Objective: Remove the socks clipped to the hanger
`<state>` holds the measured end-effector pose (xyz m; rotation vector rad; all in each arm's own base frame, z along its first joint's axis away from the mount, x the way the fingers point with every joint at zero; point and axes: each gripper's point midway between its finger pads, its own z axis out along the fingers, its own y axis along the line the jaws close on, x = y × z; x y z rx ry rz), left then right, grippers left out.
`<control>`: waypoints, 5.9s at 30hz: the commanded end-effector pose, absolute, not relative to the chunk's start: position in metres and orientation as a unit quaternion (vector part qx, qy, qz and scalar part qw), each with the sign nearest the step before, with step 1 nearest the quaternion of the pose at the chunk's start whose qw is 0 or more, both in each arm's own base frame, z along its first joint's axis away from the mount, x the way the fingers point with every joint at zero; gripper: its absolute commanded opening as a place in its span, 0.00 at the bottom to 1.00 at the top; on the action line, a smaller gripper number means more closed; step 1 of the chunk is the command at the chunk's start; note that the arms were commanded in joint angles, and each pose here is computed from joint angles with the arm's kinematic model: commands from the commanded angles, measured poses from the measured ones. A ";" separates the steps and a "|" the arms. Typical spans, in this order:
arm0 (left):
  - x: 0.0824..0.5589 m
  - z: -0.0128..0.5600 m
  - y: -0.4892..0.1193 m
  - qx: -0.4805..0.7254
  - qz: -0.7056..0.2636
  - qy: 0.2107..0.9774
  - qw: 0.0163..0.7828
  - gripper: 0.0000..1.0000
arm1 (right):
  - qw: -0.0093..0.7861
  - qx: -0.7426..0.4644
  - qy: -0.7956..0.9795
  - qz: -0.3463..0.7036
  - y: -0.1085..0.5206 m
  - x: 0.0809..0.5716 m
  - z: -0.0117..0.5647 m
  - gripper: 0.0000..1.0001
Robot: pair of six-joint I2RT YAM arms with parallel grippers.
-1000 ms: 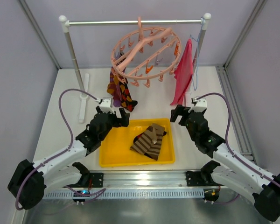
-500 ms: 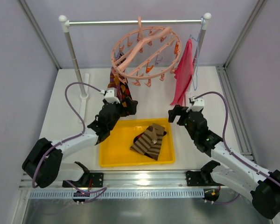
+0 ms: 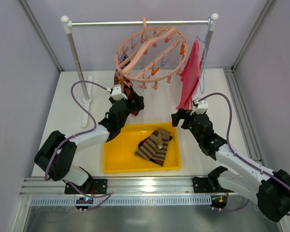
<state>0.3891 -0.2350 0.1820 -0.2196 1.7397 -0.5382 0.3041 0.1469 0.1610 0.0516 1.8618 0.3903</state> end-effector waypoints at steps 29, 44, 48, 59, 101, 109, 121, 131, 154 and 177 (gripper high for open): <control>0.348 0.245 -0.222 -0.045 -0.218 0.718 0.660 0.00 | 0.588 -0.009 0.787 0.188 0.158 0.304 0.181 1.00; 0.298 0.243 -0.220 0.045 -0.259 0.728 0.634 0.00 | 0.624 -0.065 0.741 0.239 0.256 0.271 0.292 1.00; 0.290 0.237 -0.223 0.052 -0.273 0.727 0.627 0.00 | 0.635 -0.076 0.737 0.217 0.278 0.267 0.330 1.00; 0.287 0.233 -0.228 0.058 -0.286 0.725 0.624 0.00 | 0.623 -0.103 0.739 0.236 0.344 0.274 0.361 1.00; 0.274 0.238 -0.242 0.070 -0.322 0.715 0.617 0.00 | 0.647 -0.049 0.757 0.080 0.376 0.352 0.339 0.72; 0.273 0.238 -0.242 0.070 -0.322 0.714 0.618 0.00 | 0.648 -0.046 0.757 0.074 0.372 0.355 0.340 0.09; 0.277 0.235 -0.235 0.057 -0.305 0.719 0.622 0.00 | 0.648 -0.049 0.755 0.089 0.366 0.348 0.342 0.35; 0.279 0.231 -0.230 0.048 -0.292 0.725 0.622 0.00 | 0.648 -0.066 0.745 0.146 0.364 0.317 0.360 0.82; 0.278 0.231 -0.228 0.043 -0.291 0.725 0.622 0.00 | 0.635 -0.075 0.747 0.183 0.388 0.317 0.369 0.86; 0.273 0.239 -0.233 0.045 -0.319 0.713 0.623 0.00 | 0.625 -0.049 0.769 0.122 0.404 0.343 0.329 0.86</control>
